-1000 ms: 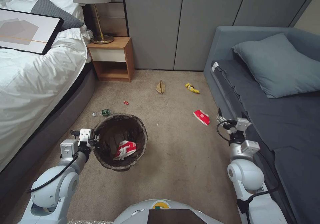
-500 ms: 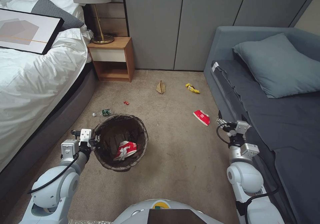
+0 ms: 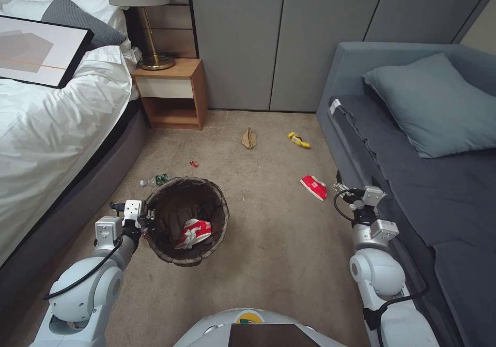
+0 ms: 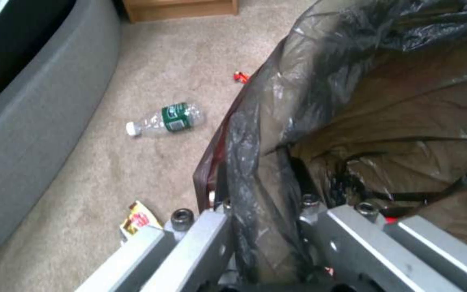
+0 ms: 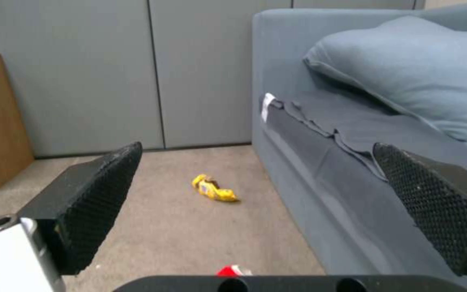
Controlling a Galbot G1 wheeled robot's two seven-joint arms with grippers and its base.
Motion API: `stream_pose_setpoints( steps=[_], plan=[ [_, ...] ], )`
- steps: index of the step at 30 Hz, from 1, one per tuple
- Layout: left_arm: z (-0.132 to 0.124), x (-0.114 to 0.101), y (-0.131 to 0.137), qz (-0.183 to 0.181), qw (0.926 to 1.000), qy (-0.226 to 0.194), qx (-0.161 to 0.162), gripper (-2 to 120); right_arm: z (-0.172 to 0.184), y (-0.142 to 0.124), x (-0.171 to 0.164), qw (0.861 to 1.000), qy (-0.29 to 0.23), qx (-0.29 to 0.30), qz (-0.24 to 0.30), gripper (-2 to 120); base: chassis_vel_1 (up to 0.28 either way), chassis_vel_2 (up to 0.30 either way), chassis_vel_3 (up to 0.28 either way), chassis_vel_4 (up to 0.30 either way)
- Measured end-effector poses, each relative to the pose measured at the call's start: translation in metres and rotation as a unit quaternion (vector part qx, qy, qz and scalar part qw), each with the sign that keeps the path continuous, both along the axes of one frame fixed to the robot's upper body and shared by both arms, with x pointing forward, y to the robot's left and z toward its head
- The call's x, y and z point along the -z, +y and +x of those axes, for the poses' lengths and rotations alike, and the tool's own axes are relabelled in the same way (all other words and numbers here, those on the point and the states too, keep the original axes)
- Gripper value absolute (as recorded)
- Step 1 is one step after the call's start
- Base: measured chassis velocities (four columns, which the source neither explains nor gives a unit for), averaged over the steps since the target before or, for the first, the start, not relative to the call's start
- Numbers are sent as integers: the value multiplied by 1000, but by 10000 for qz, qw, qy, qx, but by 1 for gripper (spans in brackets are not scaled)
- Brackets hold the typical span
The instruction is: Pick up the trash bin, then pick up the garbage from the floor and place it into the trash bin.
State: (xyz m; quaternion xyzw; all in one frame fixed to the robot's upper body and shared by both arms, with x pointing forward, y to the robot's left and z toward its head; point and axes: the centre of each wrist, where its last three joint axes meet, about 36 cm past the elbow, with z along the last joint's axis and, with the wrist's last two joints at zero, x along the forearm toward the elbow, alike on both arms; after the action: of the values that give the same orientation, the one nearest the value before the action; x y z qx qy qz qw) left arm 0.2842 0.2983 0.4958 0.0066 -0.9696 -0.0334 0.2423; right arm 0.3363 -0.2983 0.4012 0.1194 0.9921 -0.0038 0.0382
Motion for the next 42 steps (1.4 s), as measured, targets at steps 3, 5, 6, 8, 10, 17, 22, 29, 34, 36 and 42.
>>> stream_pose_setpoints(
  steps=[3, 5, 6, 8, 10, 17, 22, 29, 34, 36, 42],
  plan=[
    [0, 0, 0, 2, 10000, 7, -5, 0, 1, 0, 0, 10000, 3, 5, -2, 100, -70, 101, 89, -95],
    [0, 0, 0, 2, 10000, 8, -6, 0, 1, 0, 0, 10000, 4, 6, -2, 100, -56, 69, 59, -69],
    [0, 0, 0, 2, 10000, 8, -7, 0, 1, 0, 0, 10000, 4, 6, -1, 100, -59, 69, 59, -63],
    [0, 1, 1, 2, 10000, 11, -9, 0, 1, 0, 1, 10000, 7, 6, 5, 100, -62, 63, 74, -58],
    [0, 1, 1, 3, 10000, 14, -11, 0, 1, 0, 1, 10000, 9, 6, 10, 100, -76, 83, 68, -53],
    [-1, 1, 2, 44, 10000, 33, -6, 0, 1, -1, 1, 10000, -3, 5, -1, 100, -98, 81, 82, -86],
    [-2, 0, 2, 48, 10000, 38, -4, 0, 1, -1, 1, 10000, 0, 0, 0, 100, -89, 82, 90, -88],
    [-2, -1, 2, 79, 10000, 31, 13, 0, 0, 0, 0, 10000, 1, -7, -2, 100, -65, 67, 57, -74],
    [-4, -2, 3, 91, 9999, 40, 39, 0, 0, 0, 0, 10000, 2, -10, -2, 100, -98, 79, 82, -73],
    [-4, -2, 2, 93, 9999, 41, 37, 0, 0, 0, 0, 10000, 2, -11, 0, 100, -108, 96, 101, -85],
    [-4, -1, 2, 88, 9999, 41, 25, 0, 0, 0, 1, 10000, 5, -8, 3, 100, -103, 85, 102, -89]
  ],
)
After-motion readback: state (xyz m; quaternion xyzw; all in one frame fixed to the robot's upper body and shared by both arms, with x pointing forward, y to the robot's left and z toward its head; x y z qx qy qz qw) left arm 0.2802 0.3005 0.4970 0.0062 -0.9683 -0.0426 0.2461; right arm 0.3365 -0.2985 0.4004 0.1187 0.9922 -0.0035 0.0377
